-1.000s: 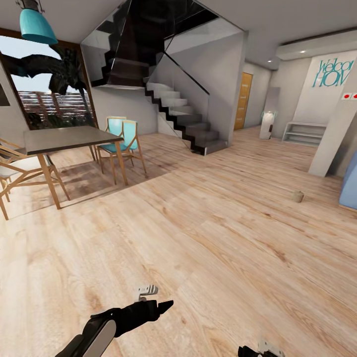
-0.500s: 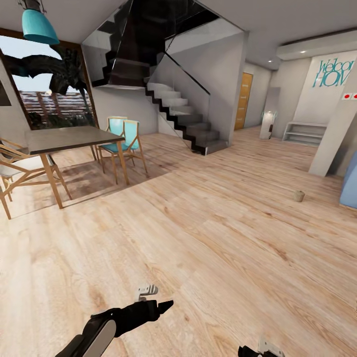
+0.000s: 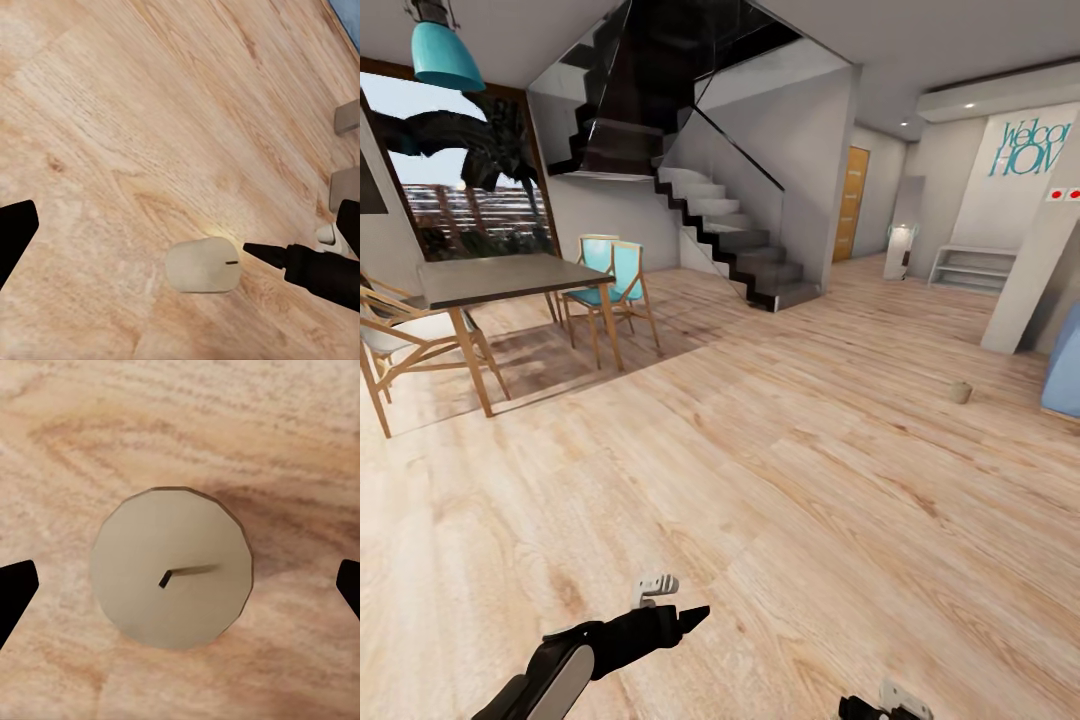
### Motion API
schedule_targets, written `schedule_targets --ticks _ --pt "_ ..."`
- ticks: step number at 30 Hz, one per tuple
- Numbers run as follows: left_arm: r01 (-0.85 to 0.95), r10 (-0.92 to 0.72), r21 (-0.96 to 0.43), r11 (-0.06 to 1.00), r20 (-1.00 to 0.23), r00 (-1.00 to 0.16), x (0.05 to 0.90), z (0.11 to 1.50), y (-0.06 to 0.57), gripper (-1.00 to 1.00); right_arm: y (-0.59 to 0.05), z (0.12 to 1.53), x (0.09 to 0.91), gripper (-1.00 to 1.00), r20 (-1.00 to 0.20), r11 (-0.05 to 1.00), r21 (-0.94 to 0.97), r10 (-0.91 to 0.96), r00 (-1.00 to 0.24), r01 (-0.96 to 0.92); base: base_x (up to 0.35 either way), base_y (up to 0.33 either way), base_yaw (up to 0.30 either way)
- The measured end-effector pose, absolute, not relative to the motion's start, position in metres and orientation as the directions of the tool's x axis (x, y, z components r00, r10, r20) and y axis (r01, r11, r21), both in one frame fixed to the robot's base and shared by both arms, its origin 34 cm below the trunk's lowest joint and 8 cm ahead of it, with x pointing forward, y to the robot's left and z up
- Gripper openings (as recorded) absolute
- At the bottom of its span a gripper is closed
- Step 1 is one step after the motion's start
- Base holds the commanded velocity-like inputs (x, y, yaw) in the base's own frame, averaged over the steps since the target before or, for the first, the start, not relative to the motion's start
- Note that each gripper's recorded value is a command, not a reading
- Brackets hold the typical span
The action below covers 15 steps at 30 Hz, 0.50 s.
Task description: Place each of the two pumpkins and all three candles from the living room inside a cabinet in the living room (use any cabinet), then make sure every cabinet is closed, and position the cauldron so it is next to a table in the living room.
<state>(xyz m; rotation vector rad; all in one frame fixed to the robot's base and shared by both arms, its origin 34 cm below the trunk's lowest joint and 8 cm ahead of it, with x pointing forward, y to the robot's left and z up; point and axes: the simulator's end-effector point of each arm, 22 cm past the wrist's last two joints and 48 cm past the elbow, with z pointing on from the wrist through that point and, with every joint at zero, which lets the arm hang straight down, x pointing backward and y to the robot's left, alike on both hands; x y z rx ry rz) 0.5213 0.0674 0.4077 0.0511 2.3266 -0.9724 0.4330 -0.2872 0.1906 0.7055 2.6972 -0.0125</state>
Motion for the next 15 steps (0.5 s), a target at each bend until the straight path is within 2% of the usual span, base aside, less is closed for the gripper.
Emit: schedule_targets --ticks 10,15 --pt "0.258 -0.189 -0.633 0.73 -0.549 -0.814 0.521 0.4075 0.0674 1.0 -0.2869 0.1907 0.4333 1.0 -0.338 0.876 0.081 0.473 -0.814 0.475 0.002 0.051 0.0" --pt "0.259 -0.188 -0.632 0.73 -0.551 -0.813 0.5211 0.4076 0.0673 1.0 -0.2873 0.191 0.4338 1.0 -0.339 0.875 0.082 0.474 -0.812 0.477 0.084 0.035 0.0"
